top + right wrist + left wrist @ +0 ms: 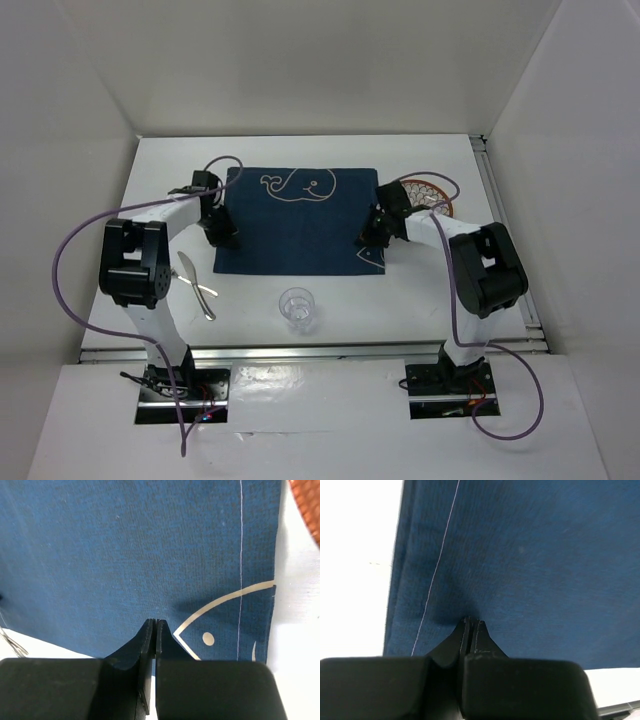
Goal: Set the dinner table for one person
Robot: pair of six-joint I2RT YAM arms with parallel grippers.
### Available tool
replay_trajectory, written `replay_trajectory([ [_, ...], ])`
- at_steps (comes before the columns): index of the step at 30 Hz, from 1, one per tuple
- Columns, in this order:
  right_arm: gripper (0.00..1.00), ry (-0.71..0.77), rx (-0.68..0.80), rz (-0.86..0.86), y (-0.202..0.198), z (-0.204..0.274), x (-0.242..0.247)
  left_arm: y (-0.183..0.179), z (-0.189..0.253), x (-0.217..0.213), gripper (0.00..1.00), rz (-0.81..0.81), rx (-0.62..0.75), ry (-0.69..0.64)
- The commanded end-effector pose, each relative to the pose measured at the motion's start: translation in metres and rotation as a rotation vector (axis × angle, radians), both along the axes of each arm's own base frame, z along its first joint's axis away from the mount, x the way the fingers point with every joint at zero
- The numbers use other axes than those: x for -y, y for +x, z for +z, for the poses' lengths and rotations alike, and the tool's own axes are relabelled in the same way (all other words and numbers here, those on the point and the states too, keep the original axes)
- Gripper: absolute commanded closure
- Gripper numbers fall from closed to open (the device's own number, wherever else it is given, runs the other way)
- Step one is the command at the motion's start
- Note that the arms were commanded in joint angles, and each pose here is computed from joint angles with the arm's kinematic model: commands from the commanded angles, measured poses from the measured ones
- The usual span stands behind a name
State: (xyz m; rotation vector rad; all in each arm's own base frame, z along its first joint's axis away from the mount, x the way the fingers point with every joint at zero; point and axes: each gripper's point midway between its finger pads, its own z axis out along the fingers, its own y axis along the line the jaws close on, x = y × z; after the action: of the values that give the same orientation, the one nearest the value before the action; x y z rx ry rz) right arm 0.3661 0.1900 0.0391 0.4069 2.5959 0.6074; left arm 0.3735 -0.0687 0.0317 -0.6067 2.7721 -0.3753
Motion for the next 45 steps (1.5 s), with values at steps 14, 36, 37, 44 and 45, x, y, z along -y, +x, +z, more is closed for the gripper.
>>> replay_trajectory([
  [14, 1.00, -0.053, -0.103, 0.007, -0.048, -0.035, 0.017, -0.070, -0.046, 0.009, 1.00, 0.035, -0.120, 0.004],
  [36, 0.74, -0.023, 0.138, 0.071, -0.022, 0.071, 0.002, -0.042, 0.077, -0.015, 0.76, 0.060, 0.124, 0.141],
  [37, 0.69, -0.027, 0.165, 0.071, -0.021, 0.082, 0.003, -0.041, 0.086, -0.015, 0.70, 0.061, 0.139, 0.139],
  [44, 0.18, -0.197, 0.275, -0.213, -0.014, 0.127, 0.081, -0.039, 0.144, -0.011, 0.59, 0.024, 0.300, 0.108],
  [45, 0.16, -0.214, 0.268, -0.253, -0.014, 0.128, 0.096, -0.040, 0.147, -0.011, 0.58, 0.025, 0.311, 0.107],
])
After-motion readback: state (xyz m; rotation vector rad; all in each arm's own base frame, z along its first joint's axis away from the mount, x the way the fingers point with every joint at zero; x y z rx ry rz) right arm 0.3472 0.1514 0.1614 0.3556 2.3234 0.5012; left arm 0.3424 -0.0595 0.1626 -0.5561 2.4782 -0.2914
